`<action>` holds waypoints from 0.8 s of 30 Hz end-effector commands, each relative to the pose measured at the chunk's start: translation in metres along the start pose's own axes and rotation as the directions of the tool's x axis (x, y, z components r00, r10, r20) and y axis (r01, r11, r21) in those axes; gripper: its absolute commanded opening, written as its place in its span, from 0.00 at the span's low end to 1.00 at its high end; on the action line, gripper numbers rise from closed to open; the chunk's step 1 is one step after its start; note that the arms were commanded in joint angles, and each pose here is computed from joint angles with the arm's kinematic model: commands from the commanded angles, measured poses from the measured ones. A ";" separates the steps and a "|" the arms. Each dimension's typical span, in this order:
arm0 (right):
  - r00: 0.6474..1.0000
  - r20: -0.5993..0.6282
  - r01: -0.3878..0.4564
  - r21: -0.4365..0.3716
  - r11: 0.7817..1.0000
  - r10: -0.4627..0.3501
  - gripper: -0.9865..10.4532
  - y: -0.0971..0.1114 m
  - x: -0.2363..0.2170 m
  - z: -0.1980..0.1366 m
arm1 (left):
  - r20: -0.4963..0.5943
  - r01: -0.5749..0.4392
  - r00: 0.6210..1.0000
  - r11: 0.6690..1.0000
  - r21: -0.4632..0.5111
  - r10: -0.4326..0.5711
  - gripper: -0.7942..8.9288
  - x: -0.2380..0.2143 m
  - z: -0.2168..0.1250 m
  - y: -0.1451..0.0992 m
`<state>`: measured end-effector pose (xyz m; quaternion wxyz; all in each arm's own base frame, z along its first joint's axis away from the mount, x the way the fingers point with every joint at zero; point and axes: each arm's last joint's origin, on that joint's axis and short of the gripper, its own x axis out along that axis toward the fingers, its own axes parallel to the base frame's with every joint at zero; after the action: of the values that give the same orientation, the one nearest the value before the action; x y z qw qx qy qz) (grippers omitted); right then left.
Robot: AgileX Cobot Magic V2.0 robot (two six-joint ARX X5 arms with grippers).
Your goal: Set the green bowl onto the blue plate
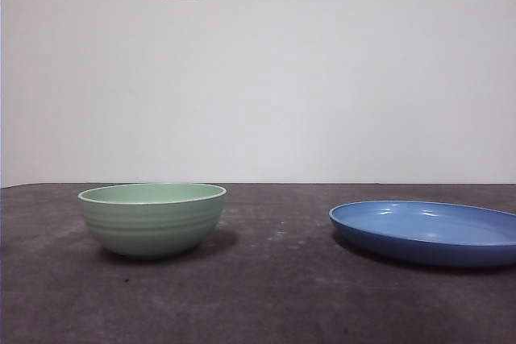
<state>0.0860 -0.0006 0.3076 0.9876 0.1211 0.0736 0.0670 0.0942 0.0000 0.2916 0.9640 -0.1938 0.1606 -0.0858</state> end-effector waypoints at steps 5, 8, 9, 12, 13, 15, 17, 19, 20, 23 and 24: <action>0.974 -0.212 -0.093 -0.035 0.995 0.083 0.10 0.006 0.017 0.029 | -0.216 0.121 0.972 0.987 0.107 -0.096 0.10 0.015 0.026 -0.010; 0.939 -0.312 -0.157 -0.024 0.987 0.142 0.10 0.009 0.024 0.033 | -0.313 0.188 0.939 0.975 0.121 -0.143 0.10 0.019 0.031 -0.016; 0.921 -0.352 -0.184 -0.016 0.983 0.167 0.10 0.010 0.026 0.034 | -0.346 0.213 0.925 0.969 0.125 -0.159 0.10 0.021 0.032 -0.018; 0.855 -0.463 -0.253 0.018 0.967 0.232 0.10 0.014 0.033 0.030 | -0.418 0.267 0.889 0.953 0.140 -0.187 0.10 0.024 0.034 -0.025; 0.829 -0.500 -0.274 0.028 0.961 0.251 0.10 0.015 0.034 0.027 | -0.440 0.290 0.875 0.946 0.146 -0.200 0.10 0.025 0.033 -0.027; 0.780 -0.564 -0.300 0.045 0.953 0.272 0.10 0.018 0.036 0.022 | -0.476 0.339 0.848 0.929 0.147 -0.234 0.10 0.026 0.032 -0.032; 0.730 -0.623 -0.322 0.051 0.945 0.282 0.10 0.020 0.036 0.015 | -0.504 0.383 0.821 0.913 0.139 -0.268 0.10 0.026 0.030 -0.036; 0.687 -0.665 -0.348 0.053 0.936 0.293 0.10 0.022 0.035 0.011 | -0.521 0.404 0.807 0.904 0.140 -0.280 0.10 0.026 0.028 -0.038; 0.675 -0.675 -0.357 0.053 0.933 0.297 0.10 0.023 0.034 0.009 | -0.525 0.412 0.802 0.900 0.144 -0.284 0.10 0.026 0.027 -0.039; 0.662 -0.683 -0.377 0.055 0.925 0.310 0.10 0.026 0.033 0.008 | -0.523 0.432 0.799 0.888 0.158 -0.296 0.10 0.027 0.027 -0.041; 0.660 -0.683 -0.380 0.055 0.923 0.312 0.10 0.027 0.033 0.008 | -0.520 0.434 0.800 0.887 0.160 -0.298 0.10 0.027 0.028 -0.042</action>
<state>0.1163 0.0276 0.3126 0.8606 0.0641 0.4145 0.2888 0.1233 -0.0339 0.3182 0.8704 -0.0716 0.3580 -0.3302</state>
